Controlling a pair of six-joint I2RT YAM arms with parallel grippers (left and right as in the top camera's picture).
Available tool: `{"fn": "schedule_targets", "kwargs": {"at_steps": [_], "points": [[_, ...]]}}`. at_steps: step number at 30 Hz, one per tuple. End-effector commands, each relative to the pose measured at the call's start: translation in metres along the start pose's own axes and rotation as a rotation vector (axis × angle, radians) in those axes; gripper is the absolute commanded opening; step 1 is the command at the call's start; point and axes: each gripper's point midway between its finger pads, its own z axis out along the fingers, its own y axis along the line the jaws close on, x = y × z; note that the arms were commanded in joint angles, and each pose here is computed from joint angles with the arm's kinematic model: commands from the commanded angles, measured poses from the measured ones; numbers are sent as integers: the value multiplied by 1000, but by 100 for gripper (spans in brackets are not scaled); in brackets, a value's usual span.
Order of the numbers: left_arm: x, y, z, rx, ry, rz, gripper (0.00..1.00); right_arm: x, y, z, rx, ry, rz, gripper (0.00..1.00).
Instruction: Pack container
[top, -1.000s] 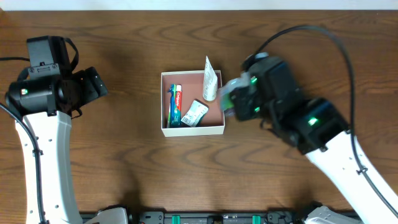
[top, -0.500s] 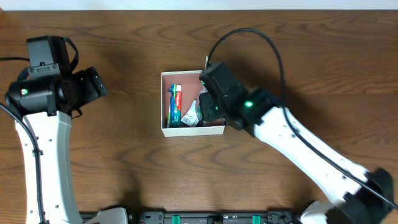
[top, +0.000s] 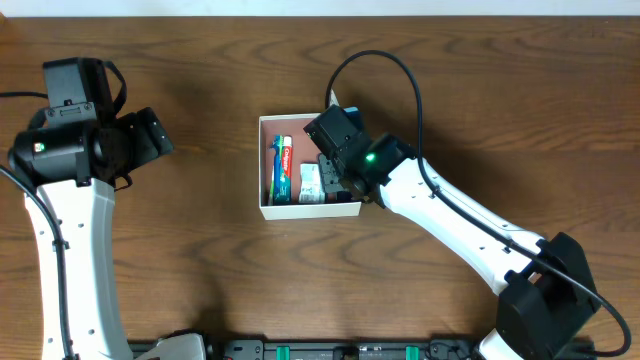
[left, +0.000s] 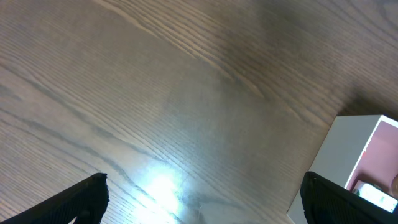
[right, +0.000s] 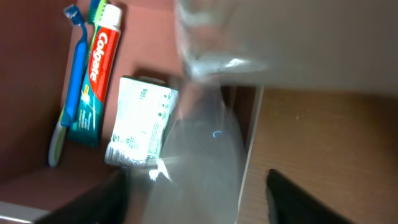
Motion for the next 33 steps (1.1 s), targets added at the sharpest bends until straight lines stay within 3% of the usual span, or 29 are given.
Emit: {"fn": "schedule_targets", "kwargs": {"at_steps": [1, 8, 18, 23, 33], "points": [[-2, 4, -3, -14, -13, -3, 98, -18, 4, -20, -28, -72, -30, 80], [-2, 4, -3, -14, -13, -3, 98, -43, -9, -99, -80, -256, -99, 99], [-2, 4, -3, -14, -13, -3, 98, -65, -88, -215, 149, -594, -17, 99], [-2, 4, -3, -14, -14, -3, 98, -41, -117, -244, 228, -594, -78, 99], [-2, 4, -3, -14, -13, -3, 98, -7, -181, -305, 365, -700, 27, 99]]}}
